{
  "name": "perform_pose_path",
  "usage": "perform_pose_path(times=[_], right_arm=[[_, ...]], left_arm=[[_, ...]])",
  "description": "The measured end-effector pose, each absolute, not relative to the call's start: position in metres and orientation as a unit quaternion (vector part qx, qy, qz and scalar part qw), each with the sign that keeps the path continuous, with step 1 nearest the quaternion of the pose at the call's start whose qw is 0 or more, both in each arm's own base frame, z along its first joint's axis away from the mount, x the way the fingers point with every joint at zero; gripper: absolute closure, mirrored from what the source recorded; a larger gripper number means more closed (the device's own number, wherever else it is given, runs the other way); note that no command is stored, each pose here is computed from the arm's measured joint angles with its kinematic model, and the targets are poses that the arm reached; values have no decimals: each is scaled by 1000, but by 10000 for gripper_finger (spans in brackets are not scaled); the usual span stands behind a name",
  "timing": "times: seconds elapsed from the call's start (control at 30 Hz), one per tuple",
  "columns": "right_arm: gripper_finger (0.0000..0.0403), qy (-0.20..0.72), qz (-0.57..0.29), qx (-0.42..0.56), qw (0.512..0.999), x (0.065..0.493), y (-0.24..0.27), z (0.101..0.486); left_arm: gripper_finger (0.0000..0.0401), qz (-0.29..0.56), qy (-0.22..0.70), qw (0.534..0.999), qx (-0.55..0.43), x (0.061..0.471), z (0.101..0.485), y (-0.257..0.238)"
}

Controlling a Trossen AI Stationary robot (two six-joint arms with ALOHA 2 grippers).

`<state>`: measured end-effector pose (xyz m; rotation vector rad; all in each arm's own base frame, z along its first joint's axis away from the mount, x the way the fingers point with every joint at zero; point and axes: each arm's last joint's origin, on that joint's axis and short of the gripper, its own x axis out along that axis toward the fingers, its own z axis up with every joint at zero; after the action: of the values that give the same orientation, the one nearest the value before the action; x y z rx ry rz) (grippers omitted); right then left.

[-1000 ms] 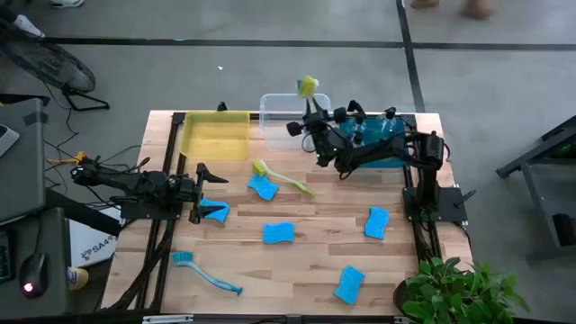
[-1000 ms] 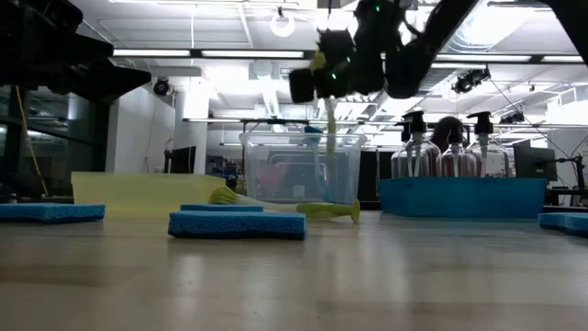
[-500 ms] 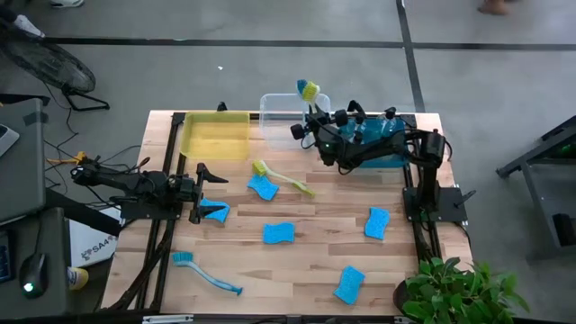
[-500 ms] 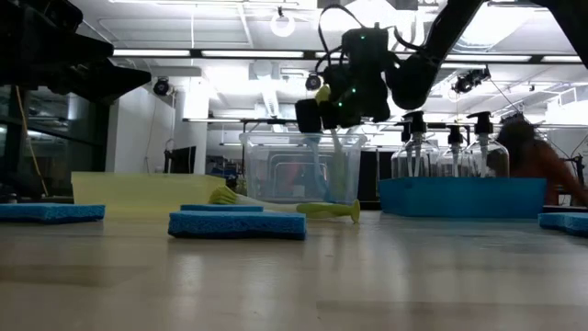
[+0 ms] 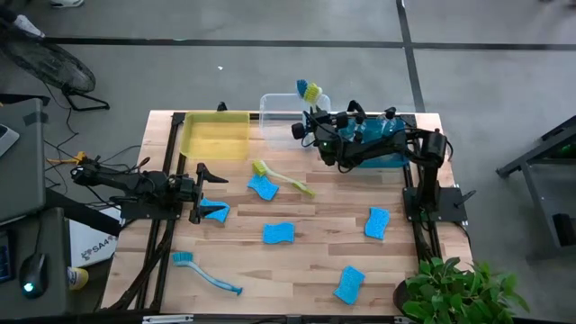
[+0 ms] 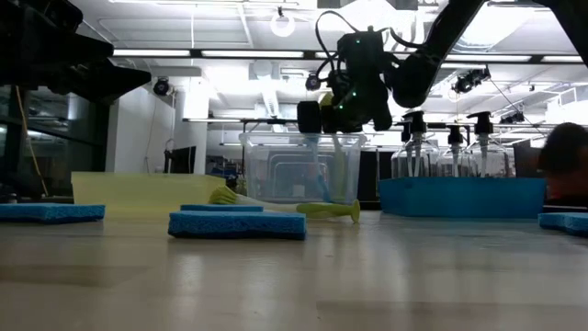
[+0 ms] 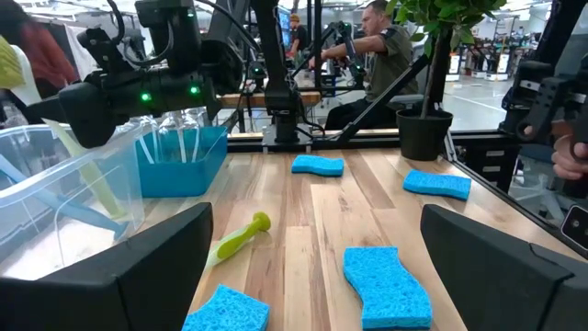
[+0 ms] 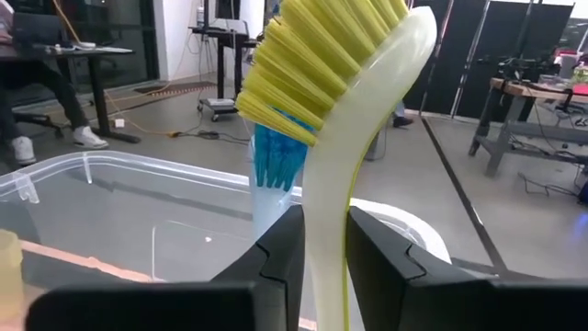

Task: Pick & Place Kitchen Sink Supplies
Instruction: Put the green dish brush into the transparent container

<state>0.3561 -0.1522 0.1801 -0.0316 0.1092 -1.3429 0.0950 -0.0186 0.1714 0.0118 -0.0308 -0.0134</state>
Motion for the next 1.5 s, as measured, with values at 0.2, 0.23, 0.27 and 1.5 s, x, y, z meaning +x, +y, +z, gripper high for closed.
perform_pose_path(times=[0.2, 0.23, 0.27, 1.5], right_arm=[[331, 59, -612, -17, 788, 357, -152, 179], [328, 60, -612, -18, 788, 357, -152, 178], [325, 62, -613, -18, 788, 356, -152, 178], [221, 42, -448, -73, 890, 355, -60, 256]], left_arm=[[19, -7, -15, 1000, 6, 95, 171, -19], [19, -7, -15, 1000, 6, 95, 171, -19], [19, -7, -15, 1000, 6, 95, 171, -19], [19, -7, -15, 1000, 6, 95, 171, -19]])
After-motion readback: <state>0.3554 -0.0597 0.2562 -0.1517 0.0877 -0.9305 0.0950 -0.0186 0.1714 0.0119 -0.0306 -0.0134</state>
